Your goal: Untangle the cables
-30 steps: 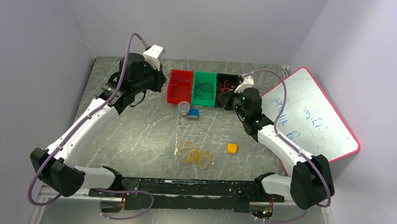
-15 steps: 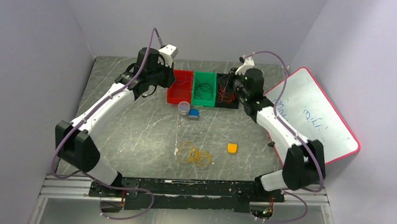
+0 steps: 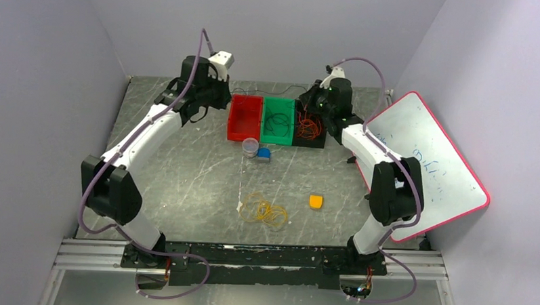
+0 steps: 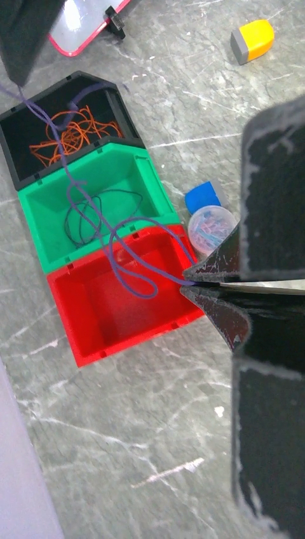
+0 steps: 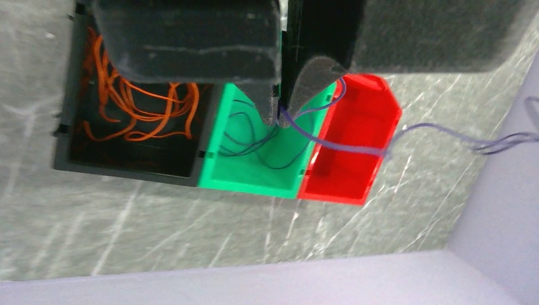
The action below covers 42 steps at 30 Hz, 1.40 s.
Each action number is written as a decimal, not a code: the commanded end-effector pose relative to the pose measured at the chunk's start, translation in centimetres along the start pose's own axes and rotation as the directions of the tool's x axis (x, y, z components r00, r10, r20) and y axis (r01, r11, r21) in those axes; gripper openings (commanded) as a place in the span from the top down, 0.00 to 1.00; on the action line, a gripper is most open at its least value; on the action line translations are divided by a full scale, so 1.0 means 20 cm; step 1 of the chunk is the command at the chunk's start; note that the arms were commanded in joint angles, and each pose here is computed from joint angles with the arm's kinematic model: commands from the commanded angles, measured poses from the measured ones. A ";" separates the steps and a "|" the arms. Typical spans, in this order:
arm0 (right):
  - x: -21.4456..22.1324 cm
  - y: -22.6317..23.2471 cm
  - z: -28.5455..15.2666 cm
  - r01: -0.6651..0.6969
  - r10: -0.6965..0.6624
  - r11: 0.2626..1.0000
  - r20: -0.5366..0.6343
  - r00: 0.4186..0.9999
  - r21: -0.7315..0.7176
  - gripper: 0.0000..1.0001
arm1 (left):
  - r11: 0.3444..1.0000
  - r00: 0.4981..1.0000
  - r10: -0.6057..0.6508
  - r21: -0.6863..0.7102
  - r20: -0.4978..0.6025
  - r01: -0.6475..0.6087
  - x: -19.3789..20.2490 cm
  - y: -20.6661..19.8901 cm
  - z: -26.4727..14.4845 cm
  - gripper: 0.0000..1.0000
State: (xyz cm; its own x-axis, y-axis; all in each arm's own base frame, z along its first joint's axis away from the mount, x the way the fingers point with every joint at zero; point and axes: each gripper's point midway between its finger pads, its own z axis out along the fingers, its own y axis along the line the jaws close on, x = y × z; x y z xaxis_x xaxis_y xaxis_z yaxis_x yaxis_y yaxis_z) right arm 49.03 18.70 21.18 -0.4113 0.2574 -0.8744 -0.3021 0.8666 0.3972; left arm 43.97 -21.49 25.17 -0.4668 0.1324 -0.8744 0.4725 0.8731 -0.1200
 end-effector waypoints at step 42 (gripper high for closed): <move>-0.08 0.14 -0.23 0.072 -0.062 0.983 0.062 0.996 -0.167 1.00 | 0.924 0.990 -0.009 0.380 0.143 -0.047 -0.11 -0.26 -0.17 0.93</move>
State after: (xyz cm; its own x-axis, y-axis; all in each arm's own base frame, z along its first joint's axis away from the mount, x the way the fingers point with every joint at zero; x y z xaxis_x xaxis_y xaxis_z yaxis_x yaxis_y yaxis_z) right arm 41.71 18.95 26.20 -0.3275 0.2260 -0.9174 -0.5648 0.7315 0.3819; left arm 37.39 -24.67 27.65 -0.3928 0.0962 -0.9146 0.7667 0.5834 -0.2679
